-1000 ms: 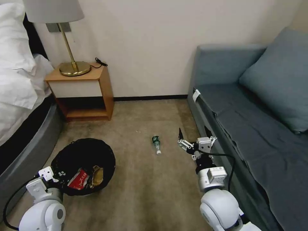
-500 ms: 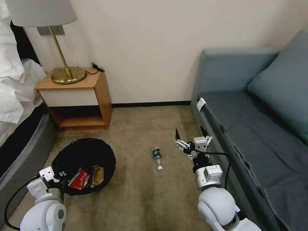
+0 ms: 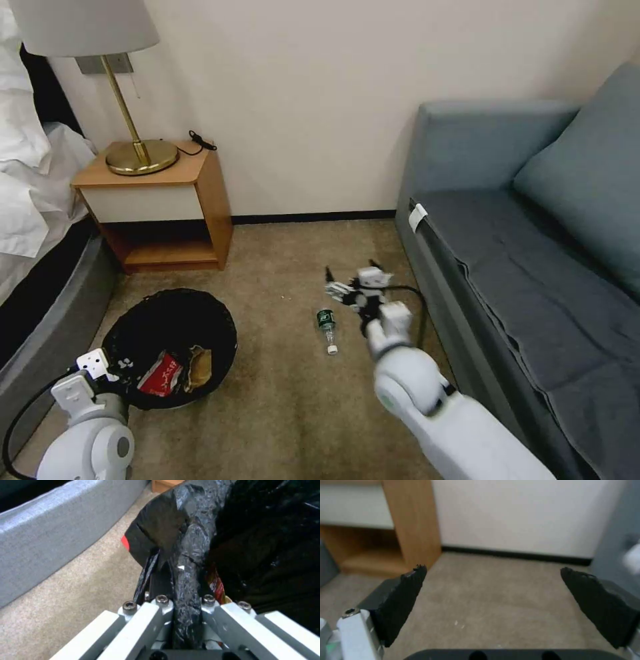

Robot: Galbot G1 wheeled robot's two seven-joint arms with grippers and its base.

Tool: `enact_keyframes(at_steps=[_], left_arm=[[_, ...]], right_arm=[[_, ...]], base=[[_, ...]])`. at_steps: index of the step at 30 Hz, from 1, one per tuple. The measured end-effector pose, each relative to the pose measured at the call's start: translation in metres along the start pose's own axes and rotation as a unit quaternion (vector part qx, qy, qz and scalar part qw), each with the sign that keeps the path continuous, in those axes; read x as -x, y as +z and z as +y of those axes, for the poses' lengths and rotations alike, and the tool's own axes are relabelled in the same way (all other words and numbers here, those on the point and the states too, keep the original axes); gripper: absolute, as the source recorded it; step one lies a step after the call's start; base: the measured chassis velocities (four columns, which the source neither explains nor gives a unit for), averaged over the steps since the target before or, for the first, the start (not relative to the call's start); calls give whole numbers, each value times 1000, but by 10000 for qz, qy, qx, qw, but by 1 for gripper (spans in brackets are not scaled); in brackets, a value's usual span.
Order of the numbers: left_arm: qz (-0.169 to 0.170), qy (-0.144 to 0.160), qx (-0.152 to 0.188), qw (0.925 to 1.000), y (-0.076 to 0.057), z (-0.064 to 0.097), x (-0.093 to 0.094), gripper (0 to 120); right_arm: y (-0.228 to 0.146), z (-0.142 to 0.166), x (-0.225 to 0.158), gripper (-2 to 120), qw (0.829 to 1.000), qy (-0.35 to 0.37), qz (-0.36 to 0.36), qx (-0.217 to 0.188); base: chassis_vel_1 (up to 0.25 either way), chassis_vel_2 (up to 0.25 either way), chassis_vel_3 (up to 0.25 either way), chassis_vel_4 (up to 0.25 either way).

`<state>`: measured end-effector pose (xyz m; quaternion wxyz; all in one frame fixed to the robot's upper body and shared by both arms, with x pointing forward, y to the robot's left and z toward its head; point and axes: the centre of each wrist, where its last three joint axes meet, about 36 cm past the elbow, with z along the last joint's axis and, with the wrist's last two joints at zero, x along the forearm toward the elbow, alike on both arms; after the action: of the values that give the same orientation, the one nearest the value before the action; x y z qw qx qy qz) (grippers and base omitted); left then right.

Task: Pick up the trash bin, then pick up the garbage on the floor and place it into the trash bin.

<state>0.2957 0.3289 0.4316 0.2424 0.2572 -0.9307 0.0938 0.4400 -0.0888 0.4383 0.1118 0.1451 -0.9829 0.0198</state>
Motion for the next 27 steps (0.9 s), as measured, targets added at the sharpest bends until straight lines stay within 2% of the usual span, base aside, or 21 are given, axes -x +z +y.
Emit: enact_keyframes(at_steps=[1, 4, 5, 8, 9, 12, 13, 17, 27], left_arm=[[0, 0, 0, 10000, 0, 0, 0, 2], [5, -32, -8, 10000, 2, 0, 0, 2], [5, -32, -8, 10000, 2, 0, 0, 2], [6, -85, -15, 10000, 3, 2, 0, 2], [6, -85, -15, 10000, 3, 2, 0, 2], [6, -130, -20, 9999, 4, 5, -1, 2], [6, -130, -20, 9999, 4, 5, -1, 2], [16, -168, -14, 9999, 5, 6, -1, 2], [10, -199, 5, 9998, 7, 6, -1, 2]], right_arm=[[0, 0, 0, 100, 10000, 0, 0, 0], [2, 10, 55, 100, 9979, -67, 625, -125], [2, 10, 55, 100, 9979, -67, 625, -125], [31, 17, 100, 100, 9892, 39, 1417, -365], [31, 17, 100, 100, 9892, 39, 1417, -365], [62, 16, 126, 100, 9783, 181, 1975, -602], [62, 16, 126, 100, 9783, 181, 1975, -602], [101, 10, 143, 100, 9642, 302, 2478, -891], [133, 17, 145, 100, 9491, 106, 2941, -1119]], base=[[0, 0, 0, 0], [0, 0, 0, 0], [0, 0, 0, 0], [0, 0, 0, 0], [0, 0, 0, 0], [0, 0, 0, 0], [0, 0, 0, 0], [0, 0, 0, 0], [0, 0, 0, 0]])
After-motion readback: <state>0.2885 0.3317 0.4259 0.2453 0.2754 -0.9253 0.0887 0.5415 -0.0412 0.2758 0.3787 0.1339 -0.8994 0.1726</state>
